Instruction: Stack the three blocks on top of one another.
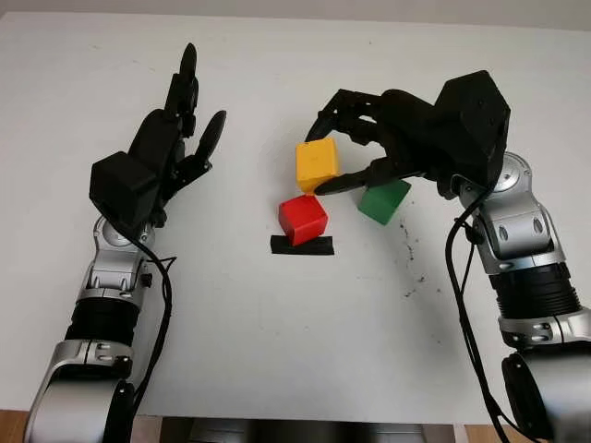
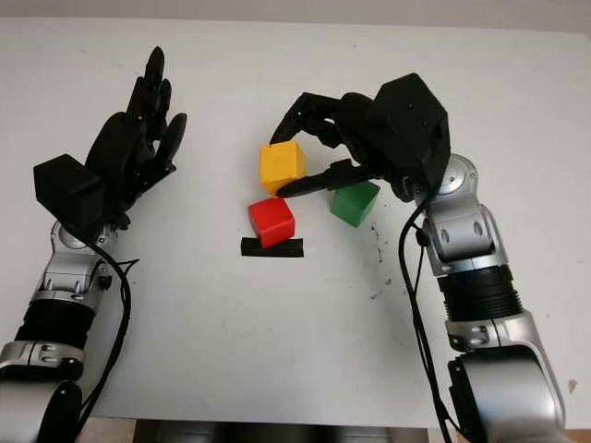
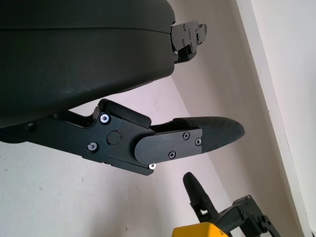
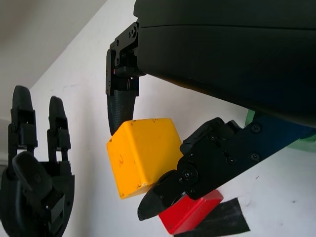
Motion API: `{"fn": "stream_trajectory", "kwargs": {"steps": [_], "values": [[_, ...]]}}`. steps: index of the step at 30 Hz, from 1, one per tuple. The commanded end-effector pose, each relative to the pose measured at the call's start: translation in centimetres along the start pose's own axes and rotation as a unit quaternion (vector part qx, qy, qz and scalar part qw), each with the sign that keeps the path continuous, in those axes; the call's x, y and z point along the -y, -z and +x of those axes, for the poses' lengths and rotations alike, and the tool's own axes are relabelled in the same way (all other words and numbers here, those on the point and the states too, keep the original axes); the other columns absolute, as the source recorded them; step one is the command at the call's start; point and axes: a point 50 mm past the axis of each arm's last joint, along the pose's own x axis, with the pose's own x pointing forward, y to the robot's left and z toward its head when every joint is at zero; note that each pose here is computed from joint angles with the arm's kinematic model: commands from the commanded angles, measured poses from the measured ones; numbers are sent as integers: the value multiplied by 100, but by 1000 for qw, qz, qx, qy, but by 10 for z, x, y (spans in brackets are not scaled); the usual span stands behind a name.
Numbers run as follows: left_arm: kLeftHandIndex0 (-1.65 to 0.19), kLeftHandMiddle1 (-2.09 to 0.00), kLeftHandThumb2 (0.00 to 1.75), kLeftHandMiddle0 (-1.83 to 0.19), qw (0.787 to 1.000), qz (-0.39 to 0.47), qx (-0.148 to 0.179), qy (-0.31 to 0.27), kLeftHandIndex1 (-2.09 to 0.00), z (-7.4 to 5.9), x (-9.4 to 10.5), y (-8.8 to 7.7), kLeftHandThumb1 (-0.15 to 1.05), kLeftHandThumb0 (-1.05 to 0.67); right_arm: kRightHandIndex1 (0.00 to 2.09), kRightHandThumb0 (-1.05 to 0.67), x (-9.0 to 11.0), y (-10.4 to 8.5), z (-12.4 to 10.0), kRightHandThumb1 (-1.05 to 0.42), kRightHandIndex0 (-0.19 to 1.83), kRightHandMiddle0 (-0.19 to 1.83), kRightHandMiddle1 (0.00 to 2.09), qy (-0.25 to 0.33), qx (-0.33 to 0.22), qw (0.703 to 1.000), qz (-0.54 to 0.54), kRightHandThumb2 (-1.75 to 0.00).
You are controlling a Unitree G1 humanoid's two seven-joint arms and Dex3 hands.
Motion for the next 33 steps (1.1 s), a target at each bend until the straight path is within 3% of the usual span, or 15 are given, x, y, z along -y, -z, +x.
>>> {"fn": "stream_trajectory", "kwargs": {"steps": [1,19,33], "values": [[19,-5,56,18,1000,9,6,-4,-4,0,-4,-3,105,-74,4,-49,-2,-2,2,-93,18,34,170,-12,9,1000,10,-6],[19,-6,53,17,1000,13,7,-3,-3,-1,-3,-3,105,-72,4,-49,-6,-4,5,-94,17,35,169,-49,22,997,55,-6],[19,-5,52,17,1000,20,7,1,-4,-2,-4,-4,105,-72,5,-48,-14,2,6,-94,18,30,171,-64,-3,997,42,-5]]}}
